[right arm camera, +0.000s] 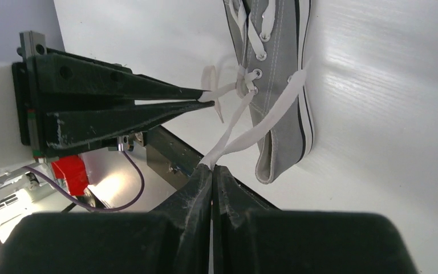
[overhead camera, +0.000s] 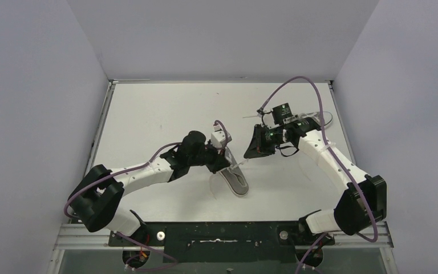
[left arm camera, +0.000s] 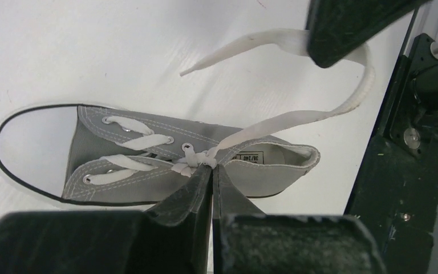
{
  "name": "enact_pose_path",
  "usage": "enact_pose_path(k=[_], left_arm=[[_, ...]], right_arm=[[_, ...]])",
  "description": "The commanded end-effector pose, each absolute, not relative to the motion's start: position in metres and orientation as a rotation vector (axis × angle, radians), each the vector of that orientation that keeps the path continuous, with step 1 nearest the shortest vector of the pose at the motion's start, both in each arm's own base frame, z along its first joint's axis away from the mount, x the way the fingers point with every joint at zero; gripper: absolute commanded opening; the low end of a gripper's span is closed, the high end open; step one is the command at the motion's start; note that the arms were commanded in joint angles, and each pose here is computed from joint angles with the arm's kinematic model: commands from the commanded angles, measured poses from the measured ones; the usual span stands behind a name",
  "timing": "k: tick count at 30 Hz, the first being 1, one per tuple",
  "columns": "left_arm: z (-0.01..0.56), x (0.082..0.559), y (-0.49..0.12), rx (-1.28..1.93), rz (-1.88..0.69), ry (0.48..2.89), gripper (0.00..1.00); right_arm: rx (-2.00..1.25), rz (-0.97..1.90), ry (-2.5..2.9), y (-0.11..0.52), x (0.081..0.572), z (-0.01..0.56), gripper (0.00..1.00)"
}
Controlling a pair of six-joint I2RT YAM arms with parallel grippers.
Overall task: Tie the shoes
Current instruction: Wrap the shoelace around the shoelace.
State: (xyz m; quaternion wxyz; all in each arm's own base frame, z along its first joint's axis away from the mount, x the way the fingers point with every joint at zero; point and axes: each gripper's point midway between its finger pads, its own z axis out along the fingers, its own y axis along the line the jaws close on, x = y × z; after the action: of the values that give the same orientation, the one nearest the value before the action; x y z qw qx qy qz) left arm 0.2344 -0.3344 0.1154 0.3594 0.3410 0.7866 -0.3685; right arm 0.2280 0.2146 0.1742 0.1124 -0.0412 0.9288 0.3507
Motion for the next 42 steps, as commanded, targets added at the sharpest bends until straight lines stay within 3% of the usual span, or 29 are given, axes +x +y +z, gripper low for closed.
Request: enact_pose_path(k=[1,18,29,42], left_arm=[[0.147,0.244,-0.354,1.004,-0.962,1.723,0.00],[0.129,0.241,-0.365,0.993,-1.038,1.675,0.00],[0.126,0.235,-0.370,1.028,-1.082,1.668,0.18],[0.130,0.249,-0.379,0.956,-1.092,1.663,0.23]], right_arm=[[-0.153,1.119,2.643,0.231,0.245,0.202,0.00],[-0.179,1.121,2.682,0.237,0.255,0.203,0.00],[-0.172,1.130,2.670,0.239,0.261,0.205,0.00],[-0.158,1.154,2.669,0.242,0.259,0.203,0.00]])
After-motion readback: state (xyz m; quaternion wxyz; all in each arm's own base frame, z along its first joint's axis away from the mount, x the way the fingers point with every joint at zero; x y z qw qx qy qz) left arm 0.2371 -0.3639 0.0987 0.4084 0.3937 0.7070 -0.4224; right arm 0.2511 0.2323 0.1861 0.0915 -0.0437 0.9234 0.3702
